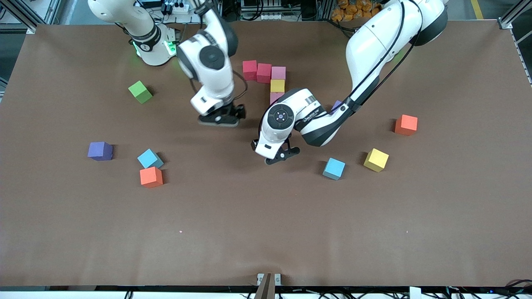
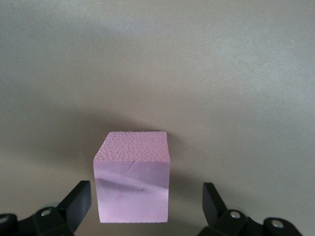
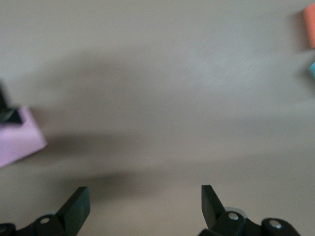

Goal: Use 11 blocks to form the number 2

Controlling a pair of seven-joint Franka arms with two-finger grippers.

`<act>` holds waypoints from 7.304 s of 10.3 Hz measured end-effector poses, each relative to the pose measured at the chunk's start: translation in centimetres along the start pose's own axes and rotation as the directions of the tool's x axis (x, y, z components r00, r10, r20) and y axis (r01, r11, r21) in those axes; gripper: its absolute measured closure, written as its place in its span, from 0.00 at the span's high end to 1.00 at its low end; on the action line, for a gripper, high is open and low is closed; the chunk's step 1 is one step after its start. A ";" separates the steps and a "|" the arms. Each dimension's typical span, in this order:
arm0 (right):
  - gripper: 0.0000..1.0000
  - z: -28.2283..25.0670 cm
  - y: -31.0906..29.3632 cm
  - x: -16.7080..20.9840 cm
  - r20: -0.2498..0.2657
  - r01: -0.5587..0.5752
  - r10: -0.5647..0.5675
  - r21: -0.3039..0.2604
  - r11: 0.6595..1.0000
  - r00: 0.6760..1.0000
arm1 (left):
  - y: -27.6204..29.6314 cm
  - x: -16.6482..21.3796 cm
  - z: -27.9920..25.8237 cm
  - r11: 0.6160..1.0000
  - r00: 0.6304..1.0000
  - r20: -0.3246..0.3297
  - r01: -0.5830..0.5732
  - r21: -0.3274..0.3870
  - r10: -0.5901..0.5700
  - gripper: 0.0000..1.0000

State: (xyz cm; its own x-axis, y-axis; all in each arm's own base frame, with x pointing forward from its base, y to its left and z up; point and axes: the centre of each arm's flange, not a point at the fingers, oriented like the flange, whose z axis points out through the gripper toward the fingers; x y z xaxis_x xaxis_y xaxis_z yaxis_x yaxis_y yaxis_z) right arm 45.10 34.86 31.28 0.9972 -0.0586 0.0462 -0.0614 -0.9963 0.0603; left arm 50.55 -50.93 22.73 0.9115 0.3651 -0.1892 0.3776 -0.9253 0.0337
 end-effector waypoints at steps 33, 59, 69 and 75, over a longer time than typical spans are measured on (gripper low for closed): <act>1.00 7.5 29.0 7.9 -0.025 0.684 -0.684 -0.026 0.729 0.729 | 2.4 -7.2 -4.9 0.564 0.564 -0.016 0.824 -0.053 -0.826 0.55; 1.00 14.4 30.3 8.9 -0.093 0.771 -0.765 0.077 0.633 0.637 | -2.3 -19.0 2.9 0.458 0.462 0.044 0.885 -0.078 -0.886 0.55; 0.59 13.7 29.1 9.8 -0.121 0.862 -0.854 0.067 0.502 0.507 | -4.2 -19.5 4.8 0.463 0.465 0.027 0.884 -0.058 -0.885 0.55; 0.54 10.5 27.1 12.3 -0.169 0.901 -0.887 0.141 0.409 0.429 | -4.4 -19.5 4.7 0.463 0.465 0.025 0.884 -0.062 -0.885 0.55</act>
State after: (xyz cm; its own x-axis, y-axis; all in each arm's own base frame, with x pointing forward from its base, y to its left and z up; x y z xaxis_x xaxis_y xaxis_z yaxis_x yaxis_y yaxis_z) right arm 56.15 6.51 23.04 0.4754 0.8694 0.1350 0.8798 -0.4696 -0.0738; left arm 30.35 -54.49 21.71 0.0860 0.9860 -0.1426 0.9909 -0.0995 -0.0907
